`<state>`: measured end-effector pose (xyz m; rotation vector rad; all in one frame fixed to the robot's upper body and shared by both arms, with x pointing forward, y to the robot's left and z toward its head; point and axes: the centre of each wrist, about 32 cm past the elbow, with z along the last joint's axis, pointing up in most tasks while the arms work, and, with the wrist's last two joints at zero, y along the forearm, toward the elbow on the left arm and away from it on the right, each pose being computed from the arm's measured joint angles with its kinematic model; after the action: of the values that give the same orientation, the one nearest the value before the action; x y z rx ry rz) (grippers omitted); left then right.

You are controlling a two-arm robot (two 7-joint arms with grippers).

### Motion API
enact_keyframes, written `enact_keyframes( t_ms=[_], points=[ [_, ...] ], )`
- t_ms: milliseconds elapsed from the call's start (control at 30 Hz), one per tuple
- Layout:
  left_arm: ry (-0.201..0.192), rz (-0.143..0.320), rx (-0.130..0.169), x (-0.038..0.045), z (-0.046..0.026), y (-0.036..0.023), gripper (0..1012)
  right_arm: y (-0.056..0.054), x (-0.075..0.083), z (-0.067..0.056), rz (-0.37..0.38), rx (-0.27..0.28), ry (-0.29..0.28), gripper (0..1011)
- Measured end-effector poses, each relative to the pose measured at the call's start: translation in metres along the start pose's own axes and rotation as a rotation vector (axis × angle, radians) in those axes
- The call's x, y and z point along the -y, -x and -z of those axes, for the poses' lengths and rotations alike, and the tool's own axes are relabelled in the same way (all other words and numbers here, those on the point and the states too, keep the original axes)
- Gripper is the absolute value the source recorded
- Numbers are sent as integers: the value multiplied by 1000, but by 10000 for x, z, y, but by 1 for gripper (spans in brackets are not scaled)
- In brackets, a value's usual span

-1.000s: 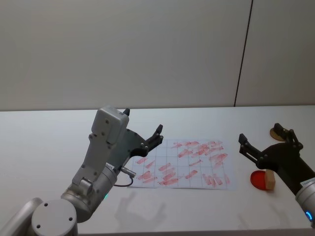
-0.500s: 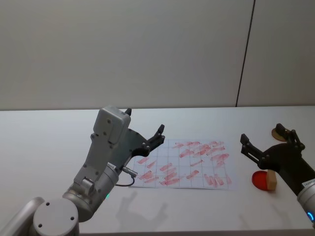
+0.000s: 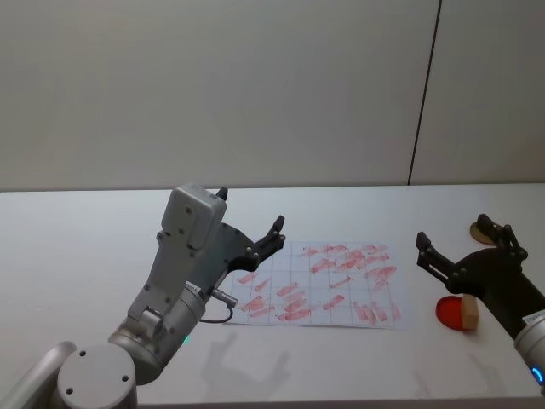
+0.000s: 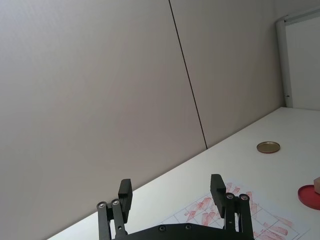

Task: Use the one hand to pick up the stamp and affix it onto the A4 paper.

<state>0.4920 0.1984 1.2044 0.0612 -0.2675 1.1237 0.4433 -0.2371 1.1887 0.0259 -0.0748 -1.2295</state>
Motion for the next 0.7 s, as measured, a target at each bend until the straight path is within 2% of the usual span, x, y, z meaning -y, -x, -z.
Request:
enact_keyframes(
  t_ms=[433, 700],
  points=[
    [0, 0, 0, 0, 0, 0, 993, -44, -51, 6, 17, -9, 14, 1001],
    [0, 0, 0, 0, 0, 0, 993, -140, -179, 63, 63, -36, 76, 1001]
  ],
)
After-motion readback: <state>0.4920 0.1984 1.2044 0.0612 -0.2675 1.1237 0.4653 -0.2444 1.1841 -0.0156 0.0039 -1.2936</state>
